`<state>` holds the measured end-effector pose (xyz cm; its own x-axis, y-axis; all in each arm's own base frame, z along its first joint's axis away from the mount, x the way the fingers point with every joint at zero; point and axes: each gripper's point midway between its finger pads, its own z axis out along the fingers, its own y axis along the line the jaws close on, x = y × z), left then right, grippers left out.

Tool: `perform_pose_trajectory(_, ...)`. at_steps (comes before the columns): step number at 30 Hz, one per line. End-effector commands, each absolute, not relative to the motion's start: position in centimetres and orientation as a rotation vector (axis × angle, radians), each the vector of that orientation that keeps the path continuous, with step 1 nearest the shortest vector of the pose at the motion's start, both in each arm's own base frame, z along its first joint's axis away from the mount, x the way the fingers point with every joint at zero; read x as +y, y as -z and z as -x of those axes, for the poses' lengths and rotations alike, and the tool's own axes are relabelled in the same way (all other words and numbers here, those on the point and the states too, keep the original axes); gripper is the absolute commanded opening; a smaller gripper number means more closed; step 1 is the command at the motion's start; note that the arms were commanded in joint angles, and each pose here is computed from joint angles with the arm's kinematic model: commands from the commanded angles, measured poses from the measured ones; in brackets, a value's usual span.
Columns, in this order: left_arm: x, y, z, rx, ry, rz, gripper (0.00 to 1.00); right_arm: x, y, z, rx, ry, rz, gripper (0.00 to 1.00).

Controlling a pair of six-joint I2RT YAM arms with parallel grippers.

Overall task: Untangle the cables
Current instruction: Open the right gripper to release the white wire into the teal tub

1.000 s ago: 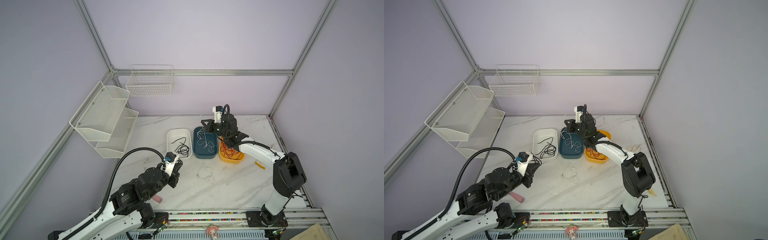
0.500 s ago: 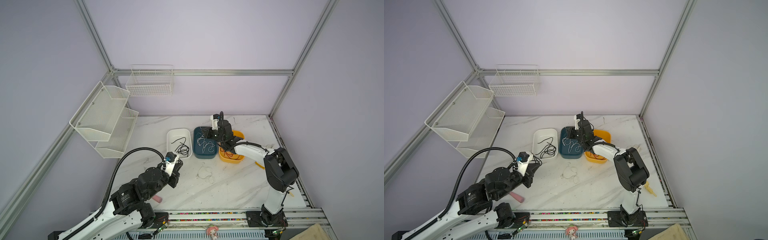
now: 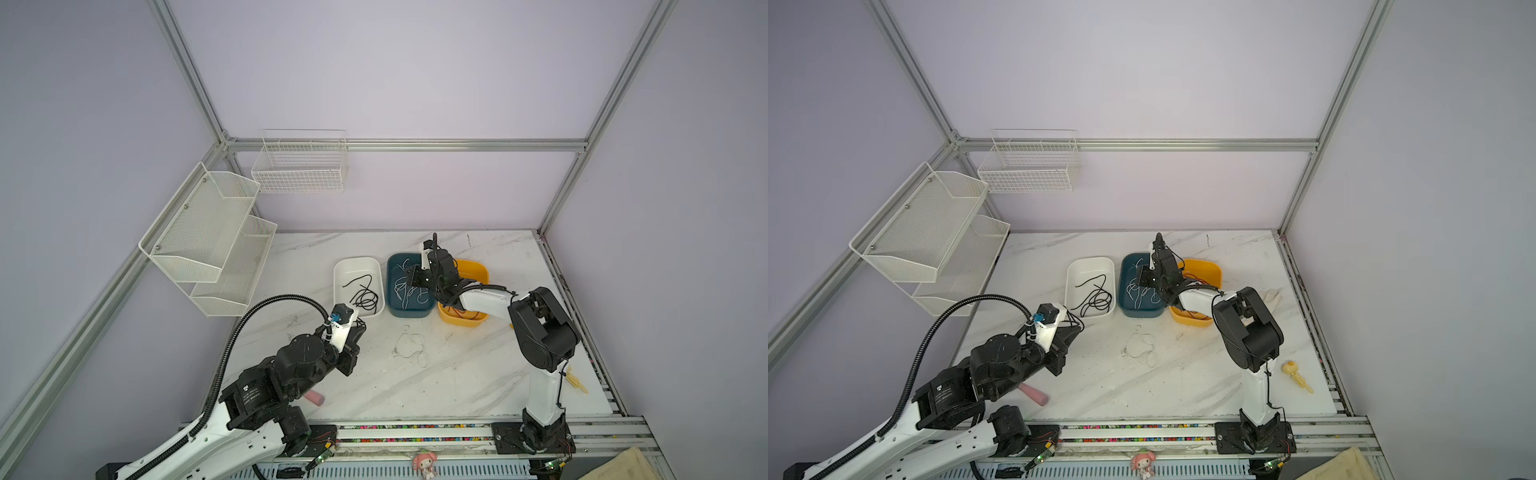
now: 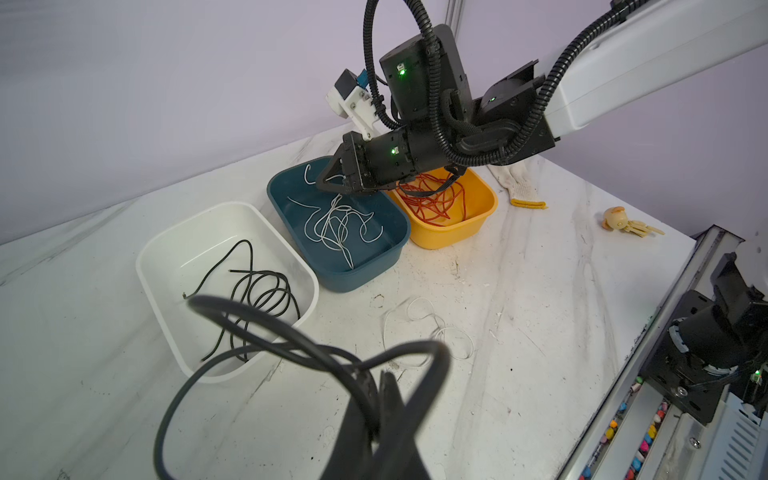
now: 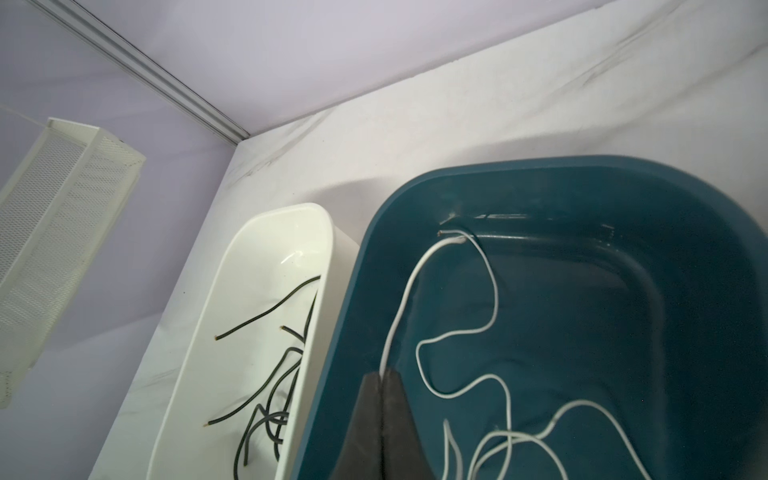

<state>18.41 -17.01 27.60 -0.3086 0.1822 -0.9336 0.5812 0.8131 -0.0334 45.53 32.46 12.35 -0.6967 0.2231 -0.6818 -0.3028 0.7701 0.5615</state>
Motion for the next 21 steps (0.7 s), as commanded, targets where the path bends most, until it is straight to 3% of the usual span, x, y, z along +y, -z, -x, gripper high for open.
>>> perform_pose_trajectory(1, -17.3, -28.7, -18.6, 1.843, 0.477, -0.556, 0.00, 32.2, -11.7, -45.8, 2.184, -0.814, 0.068, 0.00)
perform_pose_trajectory(5, -17.4, -28.7, -18.6, 1.846, 0.480, -0.557, 0.00, 32.0, -10.8, -45.9, 2.211, -0.777, 0.065, 0.01)
perform_pose_trajectory(16, -17.9, -28.0, -18.8, 1.878, 0.477, -0.572, 0.00, 31.2, -11.6, -45.9, 2.214, -0.693, 0.071, 0.26)
perform_pose_trajectory(21, -17.9, -28.0, -18.8, 1.881, 0.478, -0.574, 0.00, 30.9, -12.1, -45.8, 2.223, -0.663, 0.081, 0.30)
